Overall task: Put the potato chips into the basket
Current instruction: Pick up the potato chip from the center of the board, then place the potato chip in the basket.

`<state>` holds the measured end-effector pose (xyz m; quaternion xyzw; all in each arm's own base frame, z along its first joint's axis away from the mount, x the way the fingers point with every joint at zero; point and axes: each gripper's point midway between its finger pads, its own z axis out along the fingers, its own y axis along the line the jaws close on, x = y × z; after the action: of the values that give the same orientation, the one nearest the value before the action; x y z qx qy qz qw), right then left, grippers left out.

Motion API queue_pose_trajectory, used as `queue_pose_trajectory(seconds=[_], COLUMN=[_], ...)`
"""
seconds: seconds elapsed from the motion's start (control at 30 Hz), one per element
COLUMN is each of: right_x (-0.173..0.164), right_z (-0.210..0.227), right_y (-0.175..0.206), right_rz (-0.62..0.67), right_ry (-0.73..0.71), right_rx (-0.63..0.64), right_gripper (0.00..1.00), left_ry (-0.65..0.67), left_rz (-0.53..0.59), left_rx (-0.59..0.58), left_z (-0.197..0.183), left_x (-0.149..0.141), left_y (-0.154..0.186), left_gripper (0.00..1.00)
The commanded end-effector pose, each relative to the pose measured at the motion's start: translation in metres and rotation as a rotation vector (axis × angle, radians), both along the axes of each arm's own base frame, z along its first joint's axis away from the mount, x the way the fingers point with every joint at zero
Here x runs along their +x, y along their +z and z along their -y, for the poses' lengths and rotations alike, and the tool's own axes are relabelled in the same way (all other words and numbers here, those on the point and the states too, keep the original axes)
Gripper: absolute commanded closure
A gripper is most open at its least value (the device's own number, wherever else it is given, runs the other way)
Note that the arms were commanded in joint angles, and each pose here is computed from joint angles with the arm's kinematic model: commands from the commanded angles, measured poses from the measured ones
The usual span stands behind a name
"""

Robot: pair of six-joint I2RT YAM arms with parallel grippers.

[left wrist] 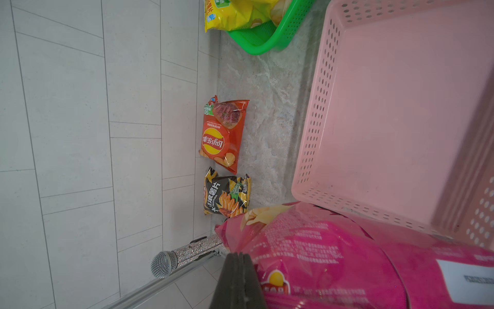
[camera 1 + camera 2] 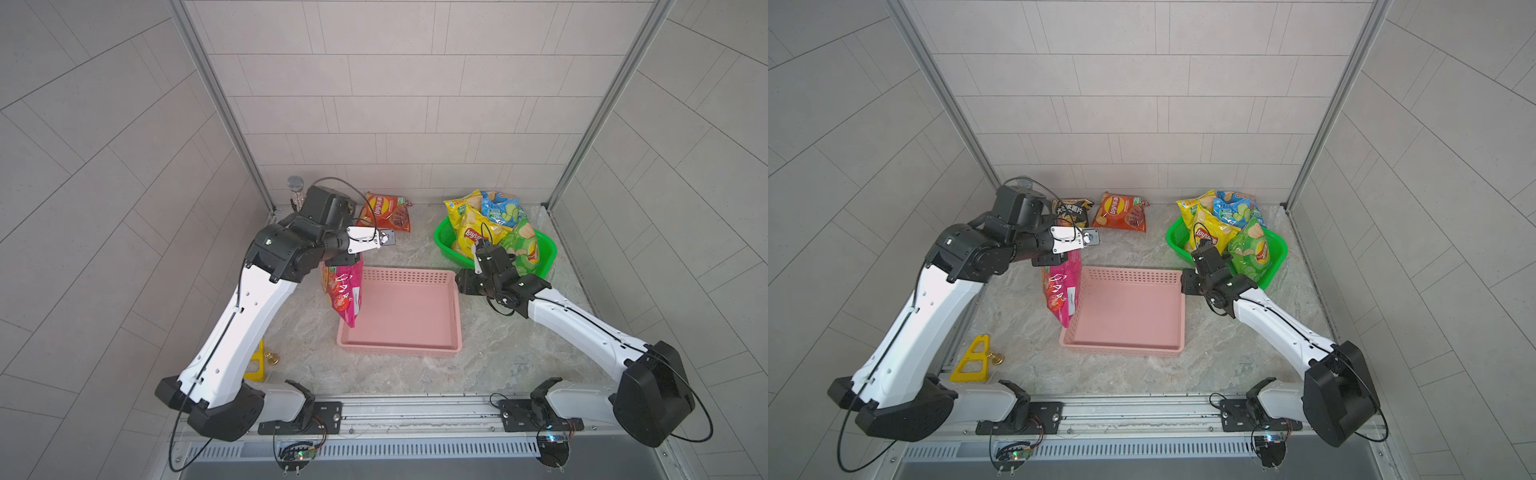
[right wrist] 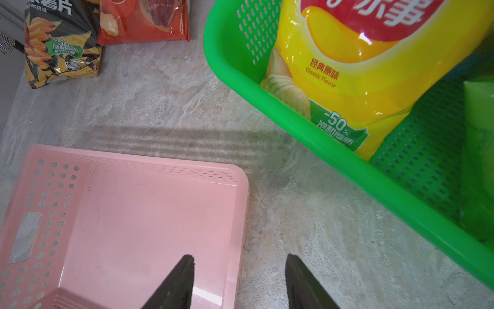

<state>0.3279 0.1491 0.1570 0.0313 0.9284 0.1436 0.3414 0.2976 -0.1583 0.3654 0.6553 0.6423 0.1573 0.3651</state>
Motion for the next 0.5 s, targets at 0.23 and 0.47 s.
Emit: queue_pose_trajectory(seconds=[0.23,0.47], right_x=[-0.01,-0.011], right_z=[0.009,0.01], right_y=[-0.004,-0.007], right_rz=[-0.006,-0.016], right_ry=[-0.015,-0.016], right_rx=[-0.017,-0.024], right_gripper=[0.41,0.41], left_ry=[0.023,-0.022], left_rz=[-0.065,-0.01], left_rx=[-0.025,-0.036], left_z=[0.04,0.061], left_x=[-0.007,-0.013], left_y=[-0.015,0.009], left_gripper=[1.0,1.0])
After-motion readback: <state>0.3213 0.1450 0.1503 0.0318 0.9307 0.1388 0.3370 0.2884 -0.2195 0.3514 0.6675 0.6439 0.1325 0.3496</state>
